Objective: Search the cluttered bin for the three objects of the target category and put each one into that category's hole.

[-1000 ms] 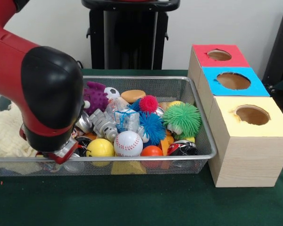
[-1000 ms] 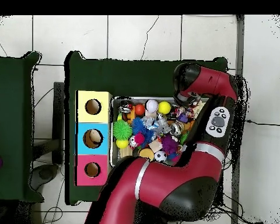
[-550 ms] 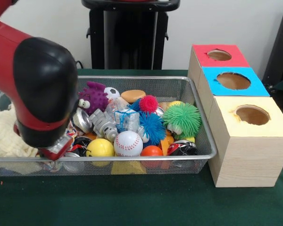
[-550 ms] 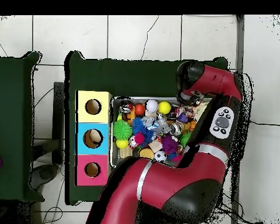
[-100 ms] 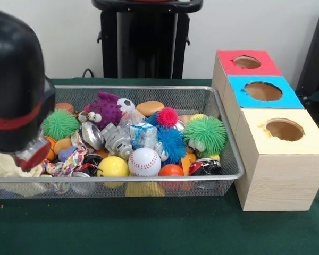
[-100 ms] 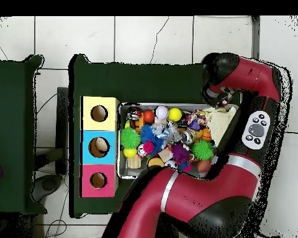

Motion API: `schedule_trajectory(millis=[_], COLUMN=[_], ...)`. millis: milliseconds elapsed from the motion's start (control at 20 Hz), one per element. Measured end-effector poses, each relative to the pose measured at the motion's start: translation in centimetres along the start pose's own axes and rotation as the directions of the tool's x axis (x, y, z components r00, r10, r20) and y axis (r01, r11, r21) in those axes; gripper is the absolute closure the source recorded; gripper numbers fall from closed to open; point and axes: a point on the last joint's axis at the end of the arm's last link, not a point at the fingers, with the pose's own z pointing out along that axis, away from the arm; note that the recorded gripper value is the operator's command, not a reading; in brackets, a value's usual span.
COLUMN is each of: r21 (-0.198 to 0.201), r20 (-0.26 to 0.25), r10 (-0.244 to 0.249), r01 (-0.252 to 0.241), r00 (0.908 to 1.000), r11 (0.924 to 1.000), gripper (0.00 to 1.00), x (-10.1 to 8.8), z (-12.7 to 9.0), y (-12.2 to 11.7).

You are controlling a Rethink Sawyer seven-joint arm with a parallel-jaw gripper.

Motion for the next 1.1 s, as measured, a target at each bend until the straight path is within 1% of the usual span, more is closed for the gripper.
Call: schedule_trajectory(millis=[150, 500, 600, 700, 750, 900, 1000, 1050, 1100], r21=[-0.009, -0.018, -0.018, -0.019, -0.019, -0.017, -0.016, -0.016, -0.017], r20=[0.023, 0.071, 0.086, 0.094, 0.104, 0.110, 0.113, 0.118, 0.120], r10=[-0.001, -0.020, -0.028, -0.033, -0.040, -0.047, -0.053, -0.057, -0.059], r01=[0.001, 0.021, 0.030, 0.035, 0.043, 0.049, 0.055, 0.060, 0.061], r00=[0.9997, 0.9973, 0.9959, 0.9950, 0.9937, 0.9928, 0.9922, 0.9914, 0.9910], r11=[1.0000, 0.9996, 0.9994, 0.9992, 0.9989, 0.9986, 0.9983, 0.9981, 0.9980], gripper=[1.00, 1.00, 1.00, 1.00, 1.00, 1.00, 1.00, 1.00, 1.00], x=[-0.5, -0.5, -0.2, 0.0, 0.5, 1.0, 1.7, 2.3, 2.5], z=[-2.4, -6.5, -7.7, -8.4, -9.4, -10.3, -11.1, -11.6, -11.7], y=[-0.1, 1.2, 1.9, 2.4, 3.0, 3.7, 4.3, 4.9, 5.0])
